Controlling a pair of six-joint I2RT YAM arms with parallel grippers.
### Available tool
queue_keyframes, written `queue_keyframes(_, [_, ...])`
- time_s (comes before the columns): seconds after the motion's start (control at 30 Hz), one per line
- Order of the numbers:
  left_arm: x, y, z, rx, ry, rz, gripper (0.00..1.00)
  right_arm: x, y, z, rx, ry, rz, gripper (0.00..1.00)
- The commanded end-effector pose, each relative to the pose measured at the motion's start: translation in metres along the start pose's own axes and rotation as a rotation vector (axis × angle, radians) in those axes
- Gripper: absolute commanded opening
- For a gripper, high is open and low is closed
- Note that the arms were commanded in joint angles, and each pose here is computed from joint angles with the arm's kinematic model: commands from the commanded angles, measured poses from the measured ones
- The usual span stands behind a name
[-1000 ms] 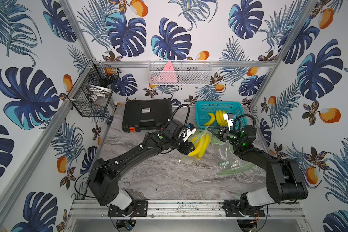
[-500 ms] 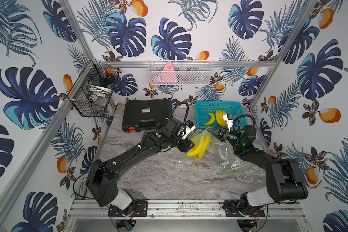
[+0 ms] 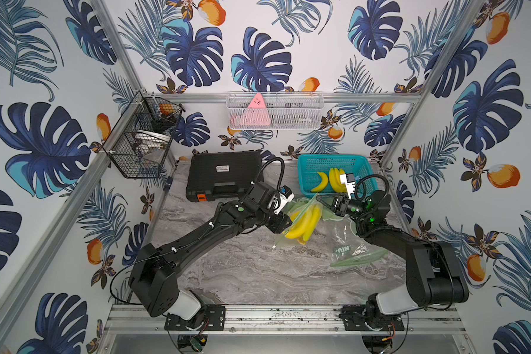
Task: Open the zip-top bag and take out the banana
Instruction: Open the zipper of the food storage bag at the center of the board.
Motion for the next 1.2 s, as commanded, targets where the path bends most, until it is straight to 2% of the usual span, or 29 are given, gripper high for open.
queue_keyframes(0.0, [0.0, -0.003, -0.001, 0.023, 0.003, -0.016, 0.53, -0.008, 0.0, 0.007, -0.023, 0.047, -0.02, 0.0])
queue_keyframes(0.5, [0.013, -0.009, -0.009, 0.095, 0.044, 0.012, 0.51, -0.008, 0.004, 0.006, 0.034, 0.057, -0.079, 0.0])
queue_keyframes(0.63, [0.025, -0.008, -0.01, 0.068, 0.044, 0.062, 0.43, -0.004, 0.007, 0.005, 0.057, 0.06, -0.084, 0.0])
queue_keyframes(0.87, [0.04, -0.003, -0.01, 0.033, 0.037, 0.111, 0.39, -0.002, 0.018, 0.006, 0.103, 0.064, -0.104, 0.0])
queue_keyframes(0.93, [0.043, -0.004, -0.009, 0.025, 0.042, 0.122, 0.32, -0.001, 0.02, 0.007, 0.115, 0.065, -0.099, 0.0])
queue_keyframes(1.0, [0.044, -0.004, -0.007, 0.008, 0.043, 0.133, 0.14, 0.001, 0.021, 0.008, 0.129, 0.06, -0.088, 0.0])
queue_keyframes(1.03, [0.043, -0.004, -0.006, -0.007, 0.044, 0.133, 0.01, 0.003, 0.022, 0.008, 0.141, 0.055, -0.086, 0.0])
queue_keyframes(1.1, [0.038, -0.003, -0.004, -0.035, 0.041, 0.124, 0.0, 0.007, 0.023, 0.008, 0.17, 0.035, -0.069, 0.08])
queue_keyframes(1.17, [0.029, 0.001, -0.003, -0.073, 0.042, 0.102, 0.0, 0.013, 0.026, 0.006, 0.25, -0.021, -0.047, 0.34])
Point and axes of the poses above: each gripper's point midway between its finger pads, its own y axis back along the fingers, its own z axis along the line the jaws close on, x = y × z, the point moved 10 cm from there along y, back along the fingers, and after that the axes turned 6 degrees about -y, right-handed, at the moved point
